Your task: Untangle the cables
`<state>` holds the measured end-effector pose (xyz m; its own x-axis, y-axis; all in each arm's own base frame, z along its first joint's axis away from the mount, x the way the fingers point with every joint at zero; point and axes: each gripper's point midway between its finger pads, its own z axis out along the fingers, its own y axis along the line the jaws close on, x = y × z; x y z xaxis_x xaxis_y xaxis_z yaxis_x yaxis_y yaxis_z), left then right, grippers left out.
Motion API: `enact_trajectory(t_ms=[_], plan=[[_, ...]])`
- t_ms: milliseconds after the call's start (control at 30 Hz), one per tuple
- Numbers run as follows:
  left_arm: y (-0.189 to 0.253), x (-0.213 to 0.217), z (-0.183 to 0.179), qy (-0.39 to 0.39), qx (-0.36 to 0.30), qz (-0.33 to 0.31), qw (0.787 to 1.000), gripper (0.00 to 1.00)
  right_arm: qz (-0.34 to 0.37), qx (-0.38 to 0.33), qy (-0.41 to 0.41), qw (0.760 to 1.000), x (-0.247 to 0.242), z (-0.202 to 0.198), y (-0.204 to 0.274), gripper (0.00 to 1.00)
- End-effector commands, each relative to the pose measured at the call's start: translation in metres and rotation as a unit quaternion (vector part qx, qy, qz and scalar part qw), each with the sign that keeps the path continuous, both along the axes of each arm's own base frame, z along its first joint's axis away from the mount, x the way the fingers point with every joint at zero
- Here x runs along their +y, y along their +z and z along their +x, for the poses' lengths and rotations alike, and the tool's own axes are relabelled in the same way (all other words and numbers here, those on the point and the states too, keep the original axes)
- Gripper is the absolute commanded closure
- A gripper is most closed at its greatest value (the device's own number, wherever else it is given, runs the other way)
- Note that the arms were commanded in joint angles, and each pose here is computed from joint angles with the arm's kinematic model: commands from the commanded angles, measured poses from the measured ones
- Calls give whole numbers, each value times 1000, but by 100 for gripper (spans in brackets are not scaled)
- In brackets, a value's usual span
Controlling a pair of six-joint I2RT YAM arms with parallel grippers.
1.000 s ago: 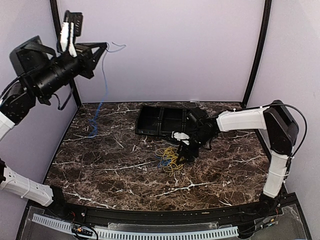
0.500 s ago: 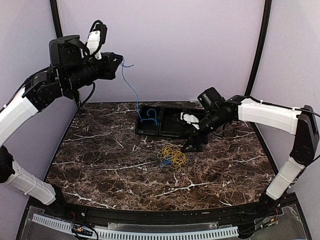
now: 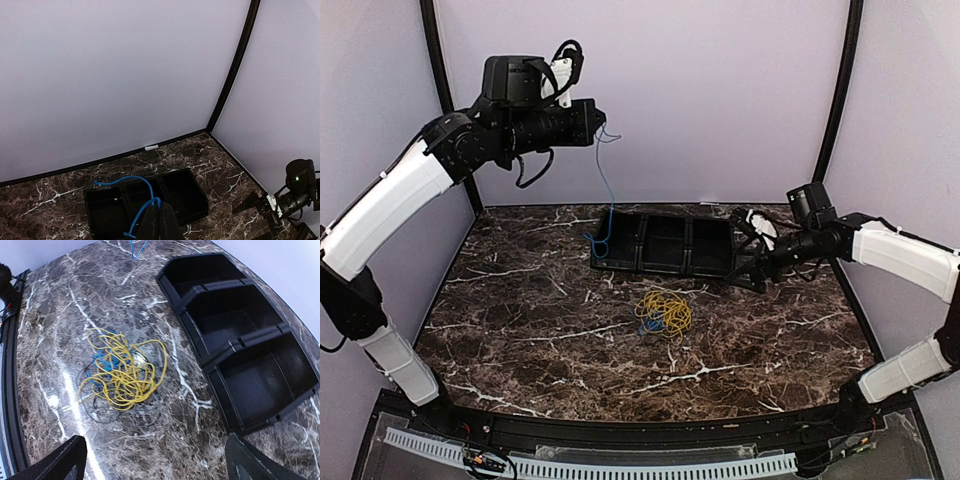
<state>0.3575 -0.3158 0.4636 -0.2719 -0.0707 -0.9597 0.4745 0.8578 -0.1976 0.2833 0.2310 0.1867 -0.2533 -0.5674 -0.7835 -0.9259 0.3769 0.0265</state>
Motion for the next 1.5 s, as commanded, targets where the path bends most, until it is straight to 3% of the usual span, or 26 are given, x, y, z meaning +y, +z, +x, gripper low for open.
enact_trajectory(t_ms=[0,300,533,800,1000,1100,1233,1467], plan=[[19,7,12,16,-16,-12,1000,100,38,-25,-50,998,-20,28,2,3],[4,-11,69,22,-21,6,1000,100,23,-69,-73,995,-39,27,1,3],[29,-9,80,18,-55,-10,998,100,3,-72,-75,995,-43,29,-7,4],[-26,-1,114,28,-30,15,999,100,-3,-61,-68,996,-42,27,-16,4],[21,16,131,36,-77,-22,996,100,-10,-43,-66,997,-41,29,-28,4],[22,19,136,32,-76,-18,996,100,-15,-33,-63,997,-41,30,-34,5],[1,16,142,23,-58,-13,998,100,-15,-31,-60,998,-40,29,-36,5],[-76,-2,154,-2,7,4,1000,100,-24,-16,-54,998,-40,29,-46,5]])
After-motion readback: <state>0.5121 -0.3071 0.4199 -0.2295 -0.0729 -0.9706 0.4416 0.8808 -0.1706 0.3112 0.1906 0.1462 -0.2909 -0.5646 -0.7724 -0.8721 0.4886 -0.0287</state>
